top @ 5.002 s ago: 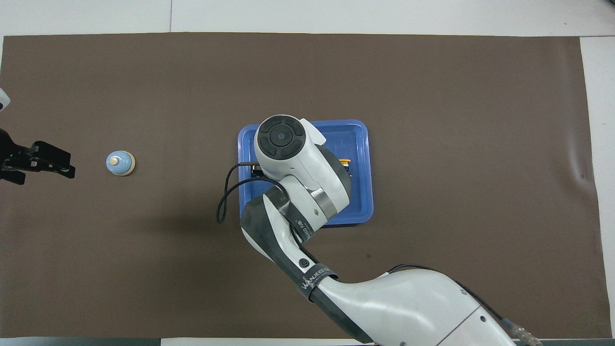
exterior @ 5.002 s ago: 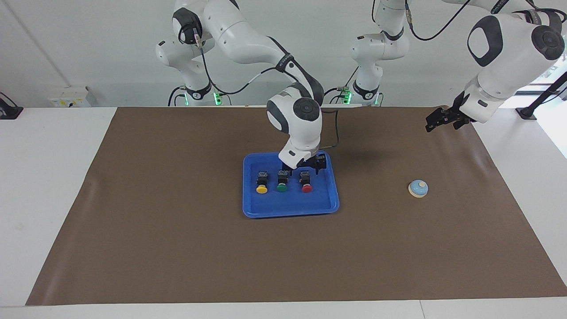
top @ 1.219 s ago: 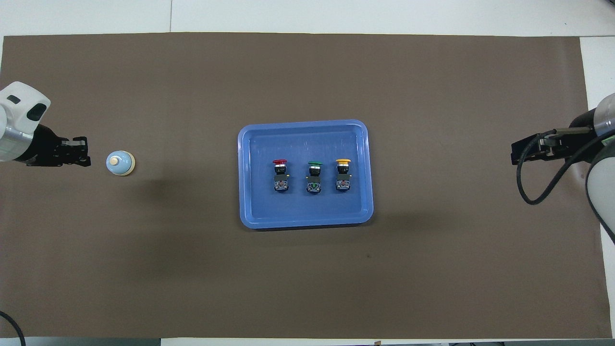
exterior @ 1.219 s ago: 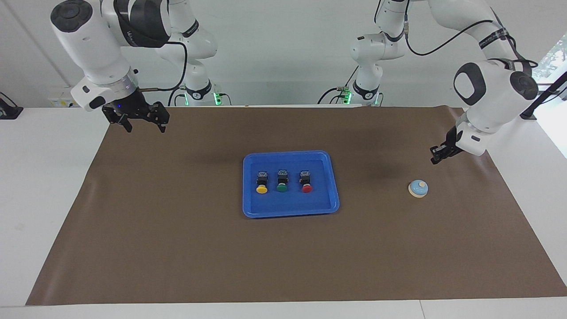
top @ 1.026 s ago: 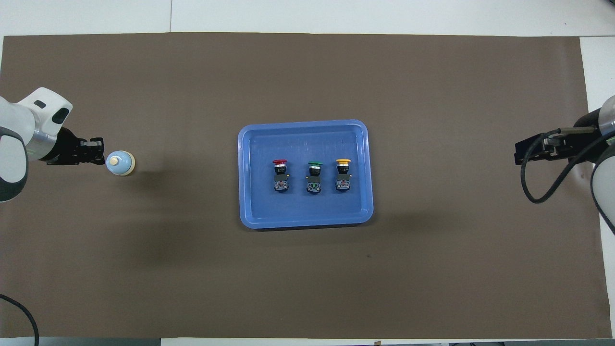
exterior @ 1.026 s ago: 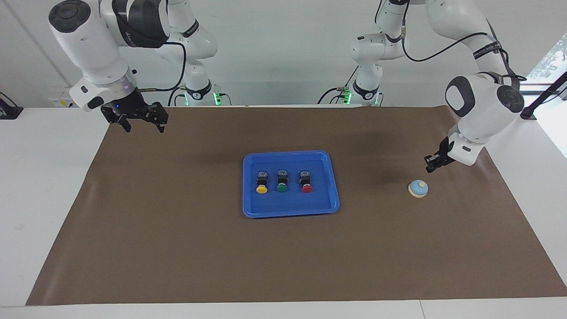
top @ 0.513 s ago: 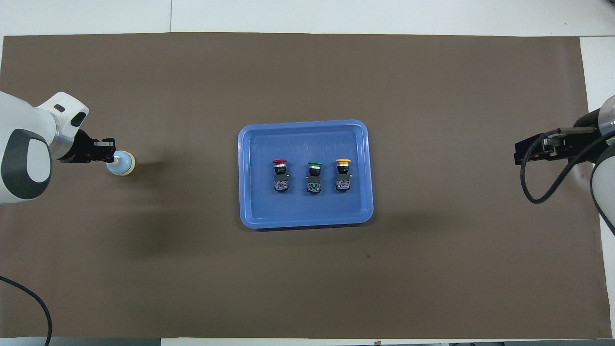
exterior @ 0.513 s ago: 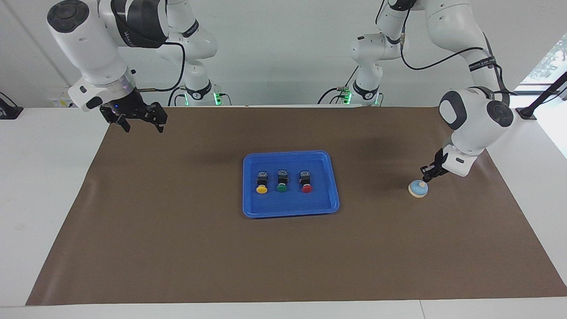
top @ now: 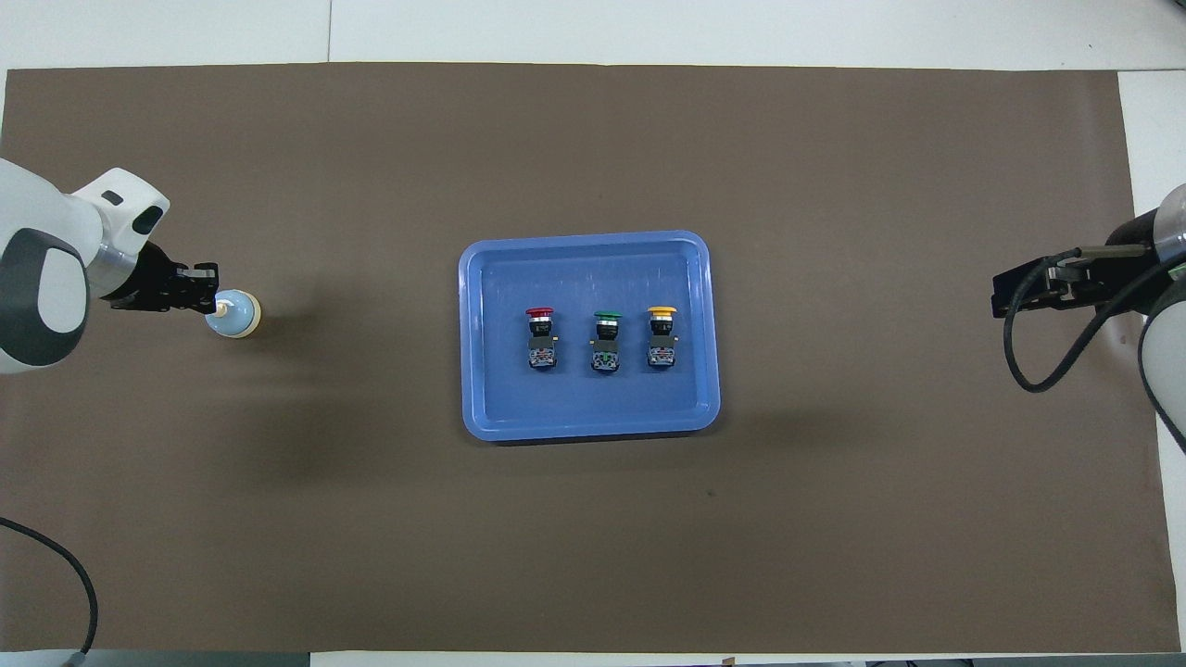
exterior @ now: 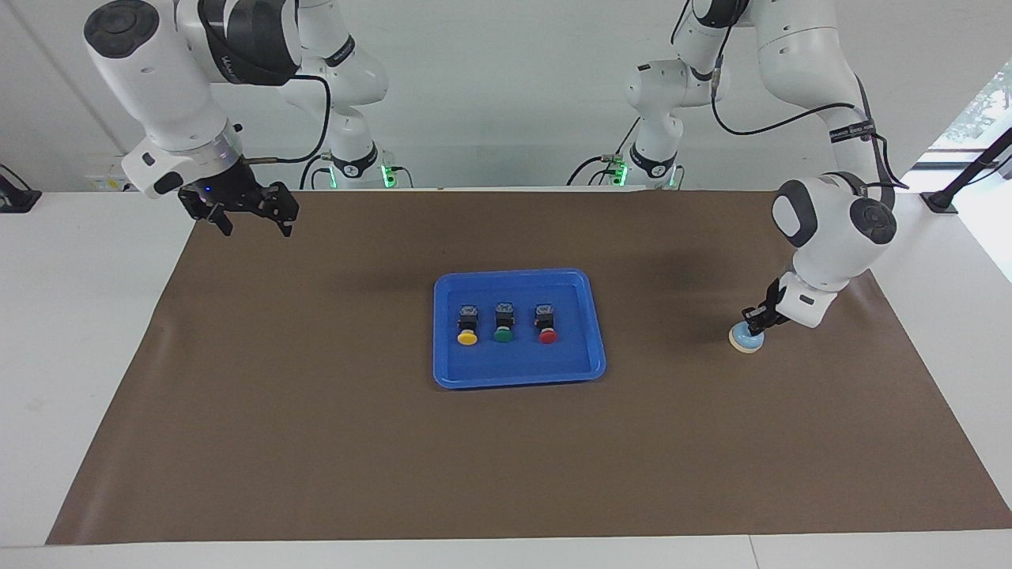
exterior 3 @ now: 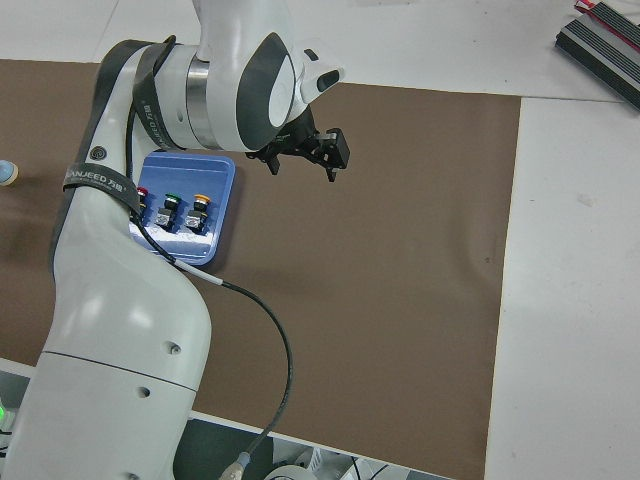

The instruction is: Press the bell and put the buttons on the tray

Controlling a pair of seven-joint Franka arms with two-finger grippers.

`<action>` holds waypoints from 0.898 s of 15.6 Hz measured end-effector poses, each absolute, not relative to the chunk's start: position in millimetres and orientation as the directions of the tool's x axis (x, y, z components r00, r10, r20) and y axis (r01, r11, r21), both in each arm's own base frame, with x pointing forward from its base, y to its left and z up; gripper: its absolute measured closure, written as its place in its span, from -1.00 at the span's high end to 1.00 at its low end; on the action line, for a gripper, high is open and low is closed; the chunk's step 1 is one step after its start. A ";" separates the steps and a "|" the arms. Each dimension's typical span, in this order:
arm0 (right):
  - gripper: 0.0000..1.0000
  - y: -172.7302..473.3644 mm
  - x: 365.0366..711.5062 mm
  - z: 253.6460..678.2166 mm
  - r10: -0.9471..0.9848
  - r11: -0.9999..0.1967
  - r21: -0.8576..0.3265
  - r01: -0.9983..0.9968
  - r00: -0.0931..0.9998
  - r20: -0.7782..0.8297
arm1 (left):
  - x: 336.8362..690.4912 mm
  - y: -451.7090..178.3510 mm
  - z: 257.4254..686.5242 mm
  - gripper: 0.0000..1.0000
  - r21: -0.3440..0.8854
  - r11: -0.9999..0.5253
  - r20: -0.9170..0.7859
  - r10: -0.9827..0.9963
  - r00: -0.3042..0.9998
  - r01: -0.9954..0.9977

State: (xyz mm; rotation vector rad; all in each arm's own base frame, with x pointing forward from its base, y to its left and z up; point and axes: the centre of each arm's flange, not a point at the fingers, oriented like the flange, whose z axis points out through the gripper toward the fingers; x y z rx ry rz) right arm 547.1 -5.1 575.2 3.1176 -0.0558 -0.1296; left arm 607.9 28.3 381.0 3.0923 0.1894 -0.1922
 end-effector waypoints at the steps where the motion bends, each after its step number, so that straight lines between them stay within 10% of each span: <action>1: 1.00 -5.1 547.1 575.2 -0.037 -0.999 0.022 -0.035 0.996 -0.083 | 610.5 28.4 400.3 -0.98 0.030 -0.992 -0.140 0.117 0.983 0.122; 3: 1.00 -5.1 547.1 575.2 -0.037 -0.999 0.022 -0.035 0.996 -0.083 | 610.3 29.9 436.5 -0.85 0.030 -0.992 -0.153 0.116 0.981 0.122; 12: 1.00 -5.1 547.1 575.2 -0.037 -0.999 0.022 -0.035 0.996 -0.083 | 553.6 21.3 540.3 0.97 0.037 -0.994 -0.179 0.096 0.979 0.104; 14: 1.00 -5.1 547.1 575.2 -0.037 -0.999 0.022 -0.035 0.996 -0.083 | 549.3 19.0 543.5 1.00 0.037 -0.994 -0.190 0.091 0.978 0.100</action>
